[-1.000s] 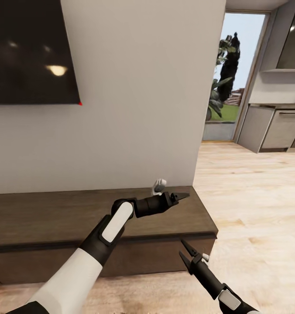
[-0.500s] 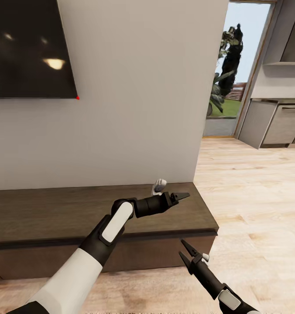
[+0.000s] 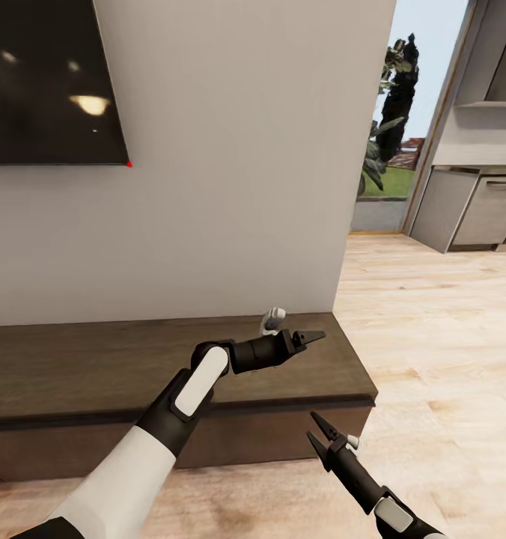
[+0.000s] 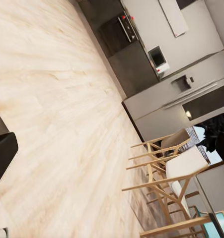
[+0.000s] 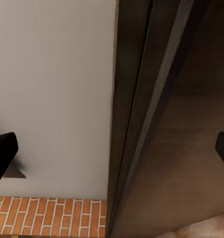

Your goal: Place each of the two pumpkins and all three candles from the living room inside a cabinet in the living room (use any cabinet), then make sure every cabinet is closed, and position the cauldron so it is next to a table in the living room.

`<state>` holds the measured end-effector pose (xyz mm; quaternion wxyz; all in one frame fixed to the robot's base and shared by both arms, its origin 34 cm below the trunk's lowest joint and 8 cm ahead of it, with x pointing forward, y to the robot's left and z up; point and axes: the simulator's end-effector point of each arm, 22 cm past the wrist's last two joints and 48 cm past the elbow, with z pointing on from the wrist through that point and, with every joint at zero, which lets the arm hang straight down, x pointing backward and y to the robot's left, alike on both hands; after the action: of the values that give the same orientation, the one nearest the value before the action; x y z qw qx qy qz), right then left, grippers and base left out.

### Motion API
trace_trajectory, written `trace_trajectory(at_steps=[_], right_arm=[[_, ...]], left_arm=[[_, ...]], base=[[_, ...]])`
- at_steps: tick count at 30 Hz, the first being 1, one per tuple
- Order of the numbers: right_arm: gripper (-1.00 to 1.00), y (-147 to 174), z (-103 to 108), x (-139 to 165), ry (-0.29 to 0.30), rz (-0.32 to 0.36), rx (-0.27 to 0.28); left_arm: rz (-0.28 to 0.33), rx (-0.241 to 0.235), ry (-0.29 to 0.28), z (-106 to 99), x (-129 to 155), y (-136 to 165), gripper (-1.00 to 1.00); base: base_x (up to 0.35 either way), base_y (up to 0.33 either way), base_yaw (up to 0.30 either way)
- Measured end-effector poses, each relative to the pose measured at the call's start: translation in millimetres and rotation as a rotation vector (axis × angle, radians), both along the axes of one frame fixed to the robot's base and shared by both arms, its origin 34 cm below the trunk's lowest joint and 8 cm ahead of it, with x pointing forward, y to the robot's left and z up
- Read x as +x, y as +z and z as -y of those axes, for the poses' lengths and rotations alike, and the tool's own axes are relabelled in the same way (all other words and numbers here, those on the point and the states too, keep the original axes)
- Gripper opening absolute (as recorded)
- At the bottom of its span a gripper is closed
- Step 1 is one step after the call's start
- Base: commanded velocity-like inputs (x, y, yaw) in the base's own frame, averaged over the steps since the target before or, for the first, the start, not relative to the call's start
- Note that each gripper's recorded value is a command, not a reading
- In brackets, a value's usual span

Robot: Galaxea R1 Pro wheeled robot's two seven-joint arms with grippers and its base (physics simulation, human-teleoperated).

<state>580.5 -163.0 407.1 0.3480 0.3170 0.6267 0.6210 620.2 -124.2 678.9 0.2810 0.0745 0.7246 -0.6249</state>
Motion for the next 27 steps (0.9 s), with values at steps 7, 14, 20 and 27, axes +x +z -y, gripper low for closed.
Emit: trace_trajectory(at_steps=[7, 14, 20, 27], right_arm=[[1.00, -0.3, 0.0, 0.0, 0.000, -0.001, 0.000], [1.00, -0.2, 0.8, 0.6, -0.004, 0.005, -0.008], [1.00, -0.8, 2.3, 1.3, -0.013, 0.014, -0.024], [1.00, -0.8, 2.4, 1.3, -0.013, 0.015, -0.026]], left_arm=[[0.000, 0.000, 0.000, 0.0, 0.1, -0.3, 1.00], [0.000, 0.000, 0.000, 0.0, 0.2, -0.4, 1.00], [0.000, 0.000, 0.000, 0.0, 0.2, -0.4, 1.00], [-0.001, 0.000, 0.000, 0.0, 0.2, -0.4, 1.00]], base=[[0.185, 0.000, 0.000], [0.020, 0.000, 0.000], [0.001, 0.000, 0.000], [0.000, 0.000, 0.000]])
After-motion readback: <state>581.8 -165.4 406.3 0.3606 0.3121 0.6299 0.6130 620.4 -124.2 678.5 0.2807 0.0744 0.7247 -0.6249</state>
